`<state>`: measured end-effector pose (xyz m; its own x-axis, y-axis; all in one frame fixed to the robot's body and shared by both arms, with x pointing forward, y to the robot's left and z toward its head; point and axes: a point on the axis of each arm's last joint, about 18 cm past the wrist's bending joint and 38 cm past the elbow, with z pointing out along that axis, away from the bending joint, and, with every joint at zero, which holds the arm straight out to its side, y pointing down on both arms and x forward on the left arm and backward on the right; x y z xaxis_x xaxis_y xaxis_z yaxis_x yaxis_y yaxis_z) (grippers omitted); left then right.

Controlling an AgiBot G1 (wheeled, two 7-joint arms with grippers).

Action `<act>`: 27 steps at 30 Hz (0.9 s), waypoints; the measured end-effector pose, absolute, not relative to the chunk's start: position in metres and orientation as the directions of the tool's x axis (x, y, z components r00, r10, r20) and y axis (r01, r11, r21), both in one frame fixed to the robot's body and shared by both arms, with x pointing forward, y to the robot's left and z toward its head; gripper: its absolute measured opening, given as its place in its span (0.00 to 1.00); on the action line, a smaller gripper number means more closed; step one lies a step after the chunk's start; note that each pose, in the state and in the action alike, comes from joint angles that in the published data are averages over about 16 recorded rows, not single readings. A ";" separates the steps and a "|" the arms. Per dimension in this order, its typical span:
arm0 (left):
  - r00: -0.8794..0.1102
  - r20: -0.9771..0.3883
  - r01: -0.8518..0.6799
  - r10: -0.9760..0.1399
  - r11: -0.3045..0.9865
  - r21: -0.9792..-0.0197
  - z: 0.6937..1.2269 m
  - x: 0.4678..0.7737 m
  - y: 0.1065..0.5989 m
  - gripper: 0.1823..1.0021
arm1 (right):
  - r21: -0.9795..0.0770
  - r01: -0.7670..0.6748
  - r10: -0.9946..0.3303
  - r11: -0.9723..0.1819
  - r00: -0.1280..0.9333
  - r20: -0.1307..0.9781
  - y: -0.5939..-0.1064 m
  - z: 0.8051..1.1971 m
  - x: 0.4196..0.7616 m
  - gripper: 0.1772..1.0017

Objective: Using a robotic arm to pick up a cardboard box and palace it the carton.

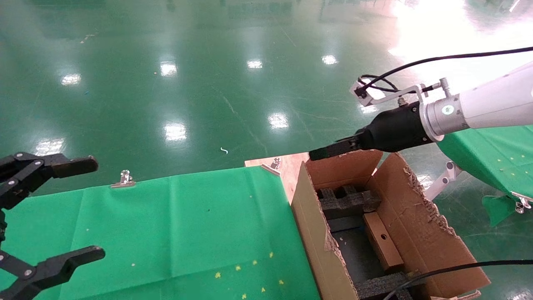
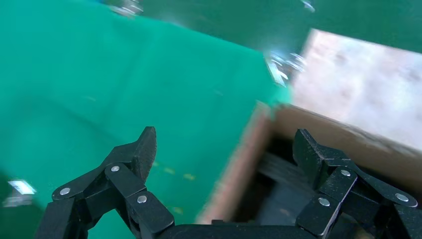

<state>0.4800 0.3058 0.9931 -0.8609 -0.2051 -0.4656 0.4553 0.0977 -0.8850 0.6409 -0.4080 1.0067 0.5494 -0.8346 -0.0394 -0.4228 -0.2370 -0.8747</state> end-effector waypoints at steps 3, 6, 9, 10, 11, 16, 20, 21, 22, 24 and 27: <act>-0.861 -0.466 0.455 -0.205 0.098 -0.885 0.993 0.480 0.306 1.00 | -0.883 -0.400 -0.807 -0.246 0.588 -0.042 -0.400 0.999 0.646 1.00; -0.861 -0.466 0.455 -0.205 0.098 -0.885 0.993 0.480 0.306 1.00 | -0.896 -0.366 -0.770 -0.252 0.637 -0.044 -0.389 0.992 0.649 1.00; -0.861 -0.466 0.455 -0.205 0.098 -0.885 0.993 0.480 0.306 1.00 | -0.910 -0.327 -0.728 -0.254 0.684 -0.042 -0.378 0.984 0.651 1.00; -0.861 -0.466 0.455 -0.205 0.098 -0.885 0.993 0.480 0.306 1.00 | -0.915 -0.314 -0.714 -0.254 0.699 -0.041 -0.375 0.982 0.652 1.00; -0.861 -0.466 0.455 -0.205 0.098 -0.885 0.993 0.480 0.306 1.00 | -0.920 -0.300 -0.700 -0.254 0.713 -0.039 -0.371 0.980 0.652 1.00; -0.861 -0.466 0.455 -0.205 0.098 -0.885 0.993 0.480 0.306 1.00 | -0.943 -0.227 -0.631 -0.244 0.776 -0.024 -0.356 0.973 0.649 1.00; -0.861 -0.466 0.455 -0.205 0.098 -0.885 0.993 0.480 0.306 1.00 | -0.959 -0.166 -0.577 -0.230 0.817 -0.003 -0.346 0.970 0.644 1.00; -0.861 -0.466 0.455 -0.205 0.098 -0.885 0.993 0.480 0.306 1.00 | -0.962 -0.150 -0.564 -0.226 0.826 0.004 -0.343 0.969 0.642 1.00; -0.861 -0.466 0.455 -0.205 0.098 -0.885 0.993 0.480 0.306 1.00 | -0.966 -0.134 -0.551 -0.222 0.834 0.011 -0.341 0.969 0.640 1.00; -0.861 -0.466 0.455 -0.205 0.098 -0.885 0.993 0.480 0.306 1.00 | -0.972 -0.102 -0.526 -0.213 0.850 0.026 -0.337 0.968 0.636 1.00; -0.861 -0.466 0.455 -0.205 0.098 -0.885 0.993 0.480 0.306 1.00 | -0.979 -0.052 -0.490 -0.198 0.870 0.053 -0.332 0.969 0.628 1.00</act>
<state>0.4800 0.3059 0.9931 -0.8609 -0.2051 -0.4656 0.4553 0.0977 -0.8850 0.6279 -0.3319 0.9686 0.8702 -0.4899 0.0526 -0.0524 -0.1981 -0.9788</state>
